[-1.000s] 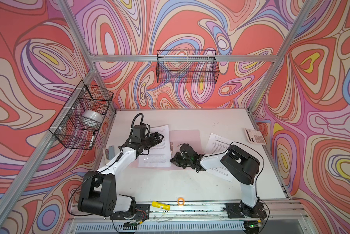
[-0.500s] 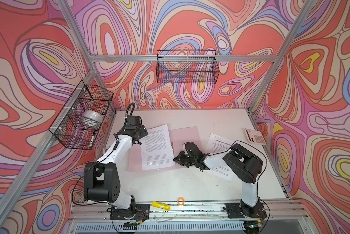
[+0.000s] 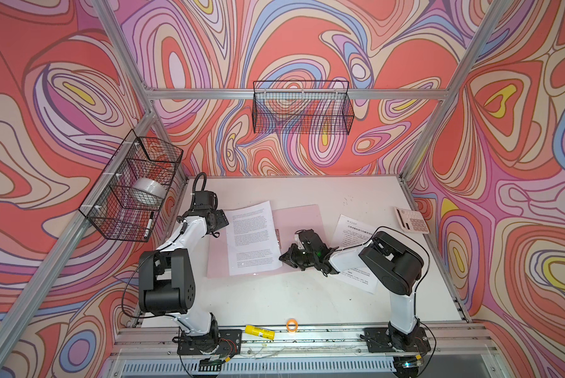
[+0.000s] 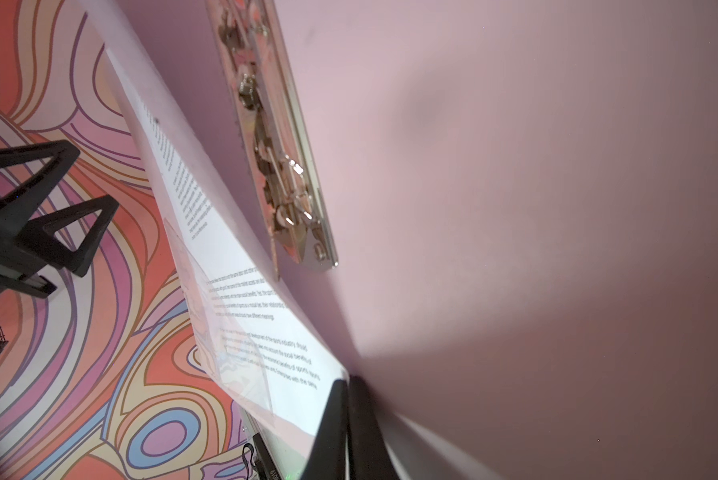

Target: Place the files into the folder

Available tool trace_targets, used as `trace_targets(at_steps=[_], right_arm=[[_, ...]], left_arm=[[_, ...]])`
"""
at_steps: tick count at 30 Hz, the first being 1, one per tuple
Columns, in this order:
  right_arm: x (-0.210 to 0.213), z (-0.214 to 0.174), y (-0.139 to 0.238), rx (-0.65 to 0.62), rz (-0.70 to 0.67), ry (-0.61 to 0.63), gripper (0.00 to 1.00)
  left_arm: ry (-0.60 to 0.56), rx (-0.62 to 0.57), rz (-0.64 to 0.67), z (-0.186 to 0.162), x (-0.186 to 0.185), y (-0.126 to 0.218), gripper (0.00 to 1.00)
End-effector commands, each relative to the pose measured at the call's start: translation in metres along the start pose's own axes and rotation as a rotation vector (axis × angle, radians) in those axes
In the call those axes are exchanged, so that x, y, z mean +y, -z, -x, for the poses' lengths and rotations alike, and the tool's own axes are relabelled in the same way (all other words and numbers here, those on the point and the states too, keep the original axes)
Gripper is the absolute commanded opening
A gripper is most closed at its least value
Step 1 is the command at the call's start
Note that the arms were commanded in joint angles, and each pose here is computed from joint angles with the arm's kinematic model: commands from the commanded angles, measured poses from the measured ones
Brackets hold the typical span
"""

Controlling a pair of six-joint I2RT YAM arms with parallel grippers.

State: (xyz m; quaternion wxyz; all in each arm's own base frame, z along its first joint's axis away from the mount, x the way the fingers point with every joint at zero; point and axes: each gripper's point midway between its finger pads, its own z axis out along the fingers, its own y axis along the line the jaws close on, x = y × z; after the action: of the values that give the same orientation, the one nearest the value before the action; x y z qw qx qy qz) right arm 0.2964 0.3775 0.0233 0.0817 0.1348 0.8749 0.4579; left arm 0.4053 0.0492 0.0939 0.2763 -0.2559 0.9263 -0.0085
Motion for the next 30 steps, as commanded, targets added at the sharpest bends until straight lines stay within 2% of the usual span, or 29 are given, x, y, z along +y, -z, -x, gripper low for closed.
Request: trace_targets(at_steps=[1,14,23,30], right_arm=[[-0.015,0.001,-0.004,0.006,-0.043,-0.004,0.0],[-0.009,0.002,-0.007,0.016,-0.031,0.015,0.0],[0.003,0.002,-0.012,0.036,-0.013,0.039,0.0],[0.008,-0.003,-0.019,0.058,-0.021,0.045,0.0]], left_arm=[[0.01,0.063,-0.11,-0.007,-0.008,-0.017,0.83],[0.052,0.115,-0.193,-0.015,-0.012,-0.034,0.79],[0.086,0.086,-0.292,-0.012,-0.027,-0.025,0.79],[0.103,0.069,-0.3,-0.013,-0.026,-0.02,0.77]])
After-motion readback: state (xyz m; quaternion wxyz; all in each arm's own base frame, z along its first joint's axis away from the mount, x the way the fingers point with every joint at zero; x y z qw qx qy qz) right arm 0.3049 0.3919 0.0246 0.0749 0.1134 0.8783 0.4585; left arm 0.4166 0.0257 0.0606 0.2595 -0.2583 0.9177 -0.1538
